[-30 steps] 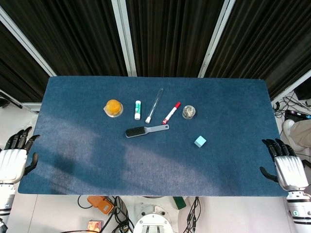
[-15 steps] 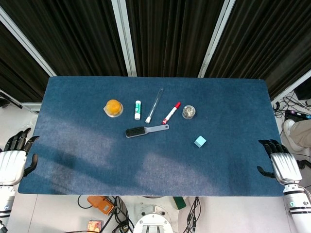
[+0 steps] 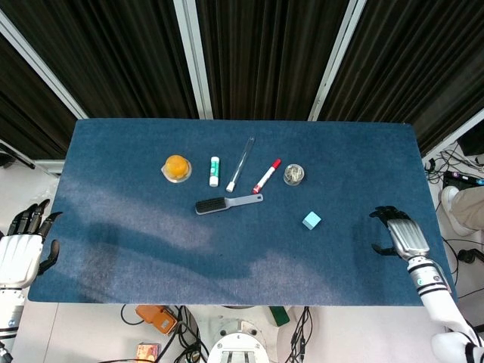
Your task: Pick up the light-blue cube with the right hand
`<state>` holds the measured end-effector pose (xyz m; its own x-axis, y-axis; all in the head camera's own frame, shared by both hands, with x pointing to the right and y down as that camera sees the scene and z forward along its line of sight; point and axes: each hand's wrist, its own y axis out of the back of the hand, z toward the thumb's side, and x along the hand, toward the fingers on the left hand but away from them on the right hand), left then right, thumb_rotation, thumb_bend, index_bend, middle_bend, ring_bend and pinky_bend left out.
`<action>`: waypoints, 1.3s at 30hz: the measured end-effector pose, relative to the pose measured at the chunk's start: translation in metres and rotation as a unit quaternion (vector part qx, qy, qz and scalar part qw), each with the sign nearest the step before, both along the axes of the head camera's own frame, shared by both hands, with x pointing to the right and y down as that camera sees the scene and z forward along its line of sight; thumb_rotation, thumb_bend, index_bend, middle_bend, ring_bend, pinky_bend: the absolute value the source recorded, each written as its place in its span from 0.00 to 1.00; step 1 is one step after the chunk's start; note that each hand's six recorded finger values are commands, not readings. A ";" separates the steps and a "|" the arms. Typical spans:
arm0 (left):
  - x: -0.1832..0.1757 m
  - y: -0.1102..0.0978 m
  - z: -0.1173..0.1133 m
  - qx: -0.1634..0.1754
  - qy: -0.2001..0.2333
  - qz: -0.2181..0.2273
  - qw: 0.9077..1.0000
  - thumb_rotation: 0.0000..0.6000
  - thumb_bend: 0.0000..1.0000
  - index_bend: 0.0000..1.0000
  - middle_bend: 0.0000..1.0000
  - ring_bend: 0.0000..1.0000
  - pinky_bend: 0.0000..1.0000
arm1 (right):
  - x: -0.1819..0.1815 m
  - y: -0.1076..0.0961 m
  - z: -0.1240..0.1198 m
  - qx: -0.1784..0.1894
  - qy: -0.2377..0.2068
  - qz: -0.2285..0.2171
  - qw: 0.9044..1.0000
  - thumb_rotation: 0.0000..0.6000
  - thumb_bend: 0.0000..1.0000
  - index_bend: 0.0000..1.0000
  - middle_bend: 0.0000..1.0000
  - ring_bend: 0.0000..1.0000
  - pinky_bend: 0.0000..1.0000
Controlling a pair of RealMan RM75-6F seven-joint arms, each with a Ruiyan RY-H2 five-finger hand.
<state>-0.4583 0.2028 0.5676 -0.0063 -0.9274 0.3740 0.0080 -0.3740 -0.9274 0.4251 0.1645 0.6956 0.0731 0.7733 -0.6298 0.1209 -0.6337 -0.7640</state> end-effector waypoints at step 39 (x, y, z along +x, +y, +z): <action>0.000 -0.004 0.004 0.002 -0.007 0.003 1.000 1.00 0.51 0.20 0.02 0.00 0.11 | -0.124 -0.046 0.073 -0.021 -0.167 -0.005 0.986 1.00 0.34 0.48 0.23 0.17 0.21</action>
<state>-0.4584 0.1986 0.5713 -0.0060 -0.9289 0.3703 0.0229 -0.3703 -0.9286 0.3011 0.1183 0.7688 0.2899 0.7446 -0.6013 0.3542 -0.6671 -0.6553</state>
